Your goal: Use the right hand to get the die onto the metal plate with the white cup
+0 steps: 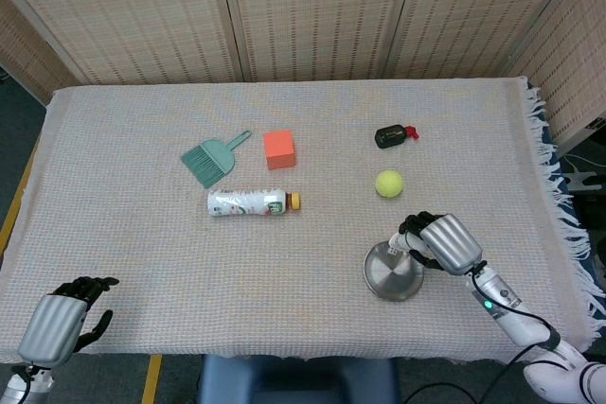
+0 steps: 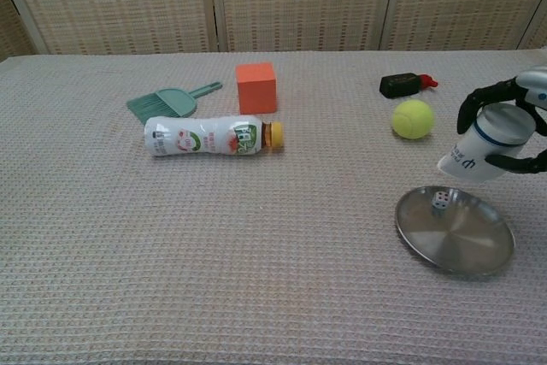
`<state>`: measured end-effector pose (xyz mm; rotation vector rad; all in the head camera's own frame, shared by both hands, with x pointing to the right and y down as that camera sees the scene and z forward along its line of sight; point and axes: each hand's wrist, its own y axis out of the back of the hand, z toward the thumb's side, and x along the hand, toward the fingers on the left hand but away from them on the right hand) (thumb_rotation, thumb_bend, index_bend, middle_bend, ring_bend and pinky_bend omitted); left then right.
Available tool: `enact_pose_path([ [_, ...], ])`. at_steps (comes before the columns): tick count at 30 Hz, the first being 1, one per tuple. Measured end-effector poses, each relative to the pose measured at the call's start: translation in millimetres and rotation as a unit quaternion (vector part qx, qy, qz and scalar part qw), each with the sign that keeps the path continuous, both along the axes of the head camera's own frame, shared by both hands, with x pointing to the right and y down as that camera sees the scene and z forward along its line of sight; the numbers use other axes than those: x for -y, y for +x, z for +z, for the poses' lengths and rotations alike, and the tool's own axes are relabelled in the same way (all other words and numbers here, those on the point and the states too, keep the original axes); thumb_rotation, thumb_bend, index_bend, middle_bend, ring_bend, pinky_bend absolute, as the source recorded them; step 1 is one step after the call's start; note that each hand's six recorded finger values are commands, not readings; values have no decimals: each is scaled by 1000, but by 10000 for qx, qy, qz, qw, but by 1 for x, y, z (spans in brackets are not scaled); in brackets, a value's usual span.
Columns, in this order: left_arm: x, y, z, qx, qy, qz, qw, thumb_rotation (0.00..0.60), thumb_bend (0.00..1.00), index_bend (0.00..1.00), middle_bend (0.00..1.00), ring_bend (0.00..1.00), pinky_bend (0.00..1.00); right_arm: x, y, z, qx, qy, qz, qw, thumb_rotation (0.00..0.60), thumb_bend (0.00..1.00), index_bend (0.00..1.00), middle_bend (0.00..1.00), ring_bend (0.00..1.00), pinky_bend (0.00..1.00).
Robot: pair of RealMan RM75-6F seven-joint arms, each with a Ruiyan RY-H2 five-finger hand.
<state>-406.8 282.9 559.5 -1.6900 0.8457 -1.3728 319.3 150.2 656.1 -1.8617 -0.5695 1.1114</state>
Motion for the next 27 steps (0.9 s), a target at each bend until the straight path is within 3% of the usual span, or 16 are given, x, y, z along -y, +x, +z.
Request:
enact_pose_path([
  [8,-1,1,1,37,-17,14,10000,600,361,304,390,332,496,-9,59,-3,-919,397,450,9940,600,290,550,499,368,662],
  [19,0,0,1,44,-30,5,10000,600,363,304,391,332,496,-9,98,30,-802,207,920,9923,600,286,506,499,322,623],
  [22,0,0,1,36,-27,0,10000,600,364,304,390,332,496,-8,102,38,-658,189,994,9927,600,240,455,460,270,567],
  [26,0,0,1,35,-32,0,10000,600,362,304,390,332,497,-11,104,50,-556,30,1046,9930,600,160,307,337,155,463],
  [27,0,0,1,35,-33,-1,10000,600,362,304,390,332,497,-12,103,53,-543,-9,1044,9931,600,137,228,275,108,420],
])
